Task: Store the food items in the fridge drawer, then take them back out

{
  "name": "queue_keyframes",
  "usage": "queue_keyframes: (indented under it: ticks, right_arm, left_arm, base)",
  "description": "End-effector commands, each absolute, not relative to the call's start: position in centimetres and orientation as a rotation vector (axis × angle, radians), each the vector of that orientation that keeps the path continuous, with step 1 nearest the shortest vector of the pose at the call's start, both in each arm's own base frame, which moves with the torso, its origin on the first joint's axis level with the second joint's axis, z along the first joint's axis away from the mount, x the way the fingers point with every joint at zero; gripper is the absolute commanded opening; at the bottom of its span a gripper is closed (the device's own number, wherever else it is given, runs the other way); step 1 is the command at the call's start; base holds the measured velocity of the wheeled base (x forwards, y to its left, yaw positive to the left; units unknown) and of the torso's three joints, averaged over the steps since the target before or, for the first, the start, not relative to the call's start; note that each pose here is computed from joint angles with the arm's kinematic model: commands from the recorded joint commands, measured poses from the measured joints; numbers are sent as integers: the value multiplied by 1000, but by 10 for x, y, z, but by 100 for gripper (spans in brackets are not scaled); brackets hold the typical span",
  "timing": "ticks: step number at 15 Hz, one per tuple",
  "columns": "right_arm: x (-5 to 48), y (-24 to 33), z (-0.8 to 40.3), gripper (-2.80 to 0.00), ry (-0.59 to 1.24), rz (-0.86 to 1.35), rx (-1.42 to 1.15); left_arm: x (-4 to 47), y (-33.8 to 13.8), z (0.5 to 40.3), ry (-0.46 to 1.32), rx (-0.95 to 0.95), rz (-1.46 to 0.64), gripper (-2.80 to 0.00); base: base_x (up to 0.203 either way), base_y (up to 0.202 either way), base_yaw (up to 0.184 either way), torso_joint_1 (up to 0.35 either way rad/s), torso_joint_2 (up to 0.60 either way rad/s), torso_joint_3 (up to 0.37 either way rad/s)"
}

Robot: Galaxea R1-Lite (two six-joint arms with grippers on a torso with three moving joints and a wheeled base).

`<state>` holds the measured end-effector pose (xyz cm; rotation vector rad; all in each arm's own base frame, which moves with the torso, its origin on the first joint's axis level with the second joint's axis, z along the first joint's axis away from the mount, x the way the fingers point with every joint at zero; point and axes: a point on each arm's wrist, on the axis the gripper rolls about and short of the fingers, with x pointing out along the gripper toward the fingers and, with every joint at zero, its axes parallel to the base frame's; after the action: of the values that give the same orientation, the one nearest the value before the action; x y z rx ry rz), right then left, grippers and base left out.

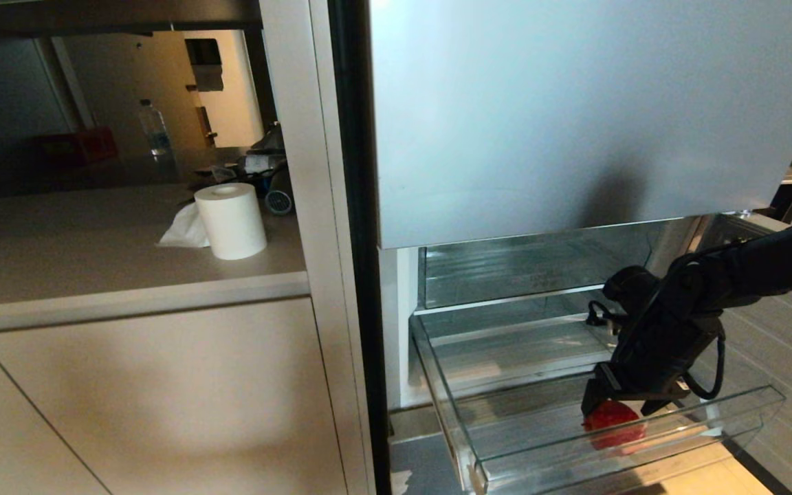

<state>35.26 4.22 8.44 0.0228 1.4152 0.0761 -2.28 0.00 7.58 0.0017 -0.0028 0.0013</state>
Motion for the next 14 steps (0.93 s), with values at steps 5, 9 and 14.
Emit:
queue_keyframes:
  ticks: [5, 9, 14]
  right_arm:
    - [354, 42, 72, 0, 1453, 48, 6]
    - [349, 42, 71, 0, 1461, 40, 10]
    - [346, 46, 68, -280, 1457, 43, 1]
  left_arm:
    - [-23, 0, 75, 0, 2, 2, -280]
    - [-23, 0, 76, -2, 2, 2, -280]
    - [-23, 0, 75, 0, 2, 2, -280]
  base:
    - [0, 0, 0, 0, 0, 0]
    - [0, 0, 0, 0, 0, 0]
    - [0, 0, 0, 0, 0, 0]
